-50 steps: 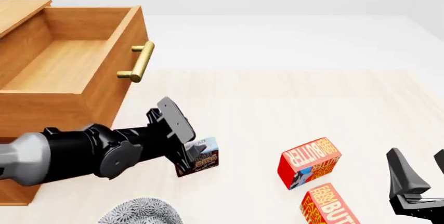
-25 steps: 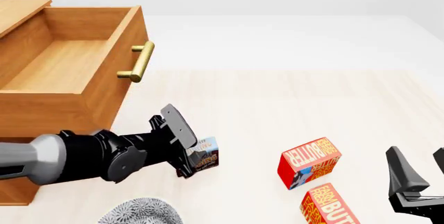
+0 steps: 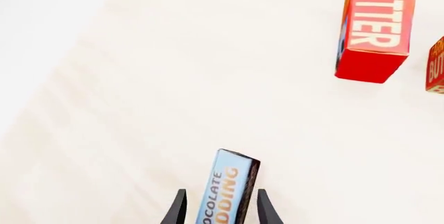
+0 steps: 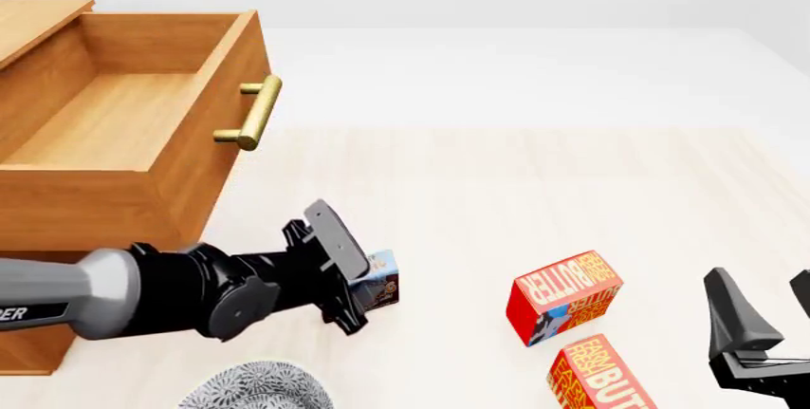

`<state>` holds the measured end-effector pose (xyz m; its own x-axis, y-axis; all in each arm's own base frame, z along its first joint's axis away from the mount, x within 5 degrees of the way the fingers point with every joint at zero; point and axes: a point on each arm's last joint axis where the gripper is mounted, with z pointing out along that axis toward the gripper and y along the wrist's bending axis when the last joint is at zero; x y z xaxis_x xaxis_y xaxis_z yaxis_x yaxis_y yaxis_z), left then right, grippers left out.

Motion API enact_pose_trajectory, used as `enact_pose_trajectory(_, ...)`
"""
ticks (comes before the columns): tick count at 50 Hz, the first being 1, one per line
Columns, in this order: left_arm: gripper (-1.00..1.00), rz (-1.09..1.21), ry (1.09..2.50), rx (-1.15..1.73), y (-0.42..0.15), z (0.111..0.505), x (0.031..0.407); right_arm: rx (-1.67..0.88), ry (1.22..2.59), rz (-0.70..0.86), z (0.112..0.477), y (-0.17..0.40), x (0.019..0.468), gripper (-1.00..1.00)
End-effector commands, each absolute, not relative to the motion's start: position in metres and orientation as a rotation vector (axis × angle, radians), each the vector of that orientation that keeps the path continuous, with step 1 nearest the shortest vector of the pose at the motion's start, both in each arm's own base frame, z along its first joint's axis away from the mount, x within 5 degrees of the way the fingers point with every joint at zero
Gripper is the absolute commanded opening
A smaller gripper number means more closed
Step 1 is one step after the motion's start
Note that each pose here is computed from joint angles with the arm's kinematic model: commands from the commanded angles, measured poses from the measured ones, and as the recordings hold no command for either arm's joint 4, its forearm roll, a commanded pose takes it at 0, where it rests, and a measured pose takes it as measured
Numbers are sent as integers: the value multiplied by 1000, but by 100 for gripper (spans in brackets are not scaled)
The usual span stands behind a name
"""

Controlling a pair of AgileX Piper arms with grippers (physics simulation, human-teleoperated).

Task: Put the chocolate pudding in the top drawer of the cabinet and close it.

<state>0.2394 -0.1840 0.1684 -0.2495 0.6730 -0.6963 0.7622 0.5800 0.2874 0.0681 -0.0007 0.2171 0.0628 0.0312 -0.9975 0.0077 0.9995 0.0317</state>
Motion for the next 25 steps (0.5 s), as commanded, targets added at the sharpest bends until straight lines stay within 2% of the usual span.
enact_pose_trajectory(1, 100, -149, 2002, 1140, -187, 161, 239, 31, 1508, 18, 217, -1, 68, 100)
enact_pose_trajectory(25, 100, -167, 2040, 1110, -186, 147, 239, 31, 1508, 18, 217, -1, 69, 100)
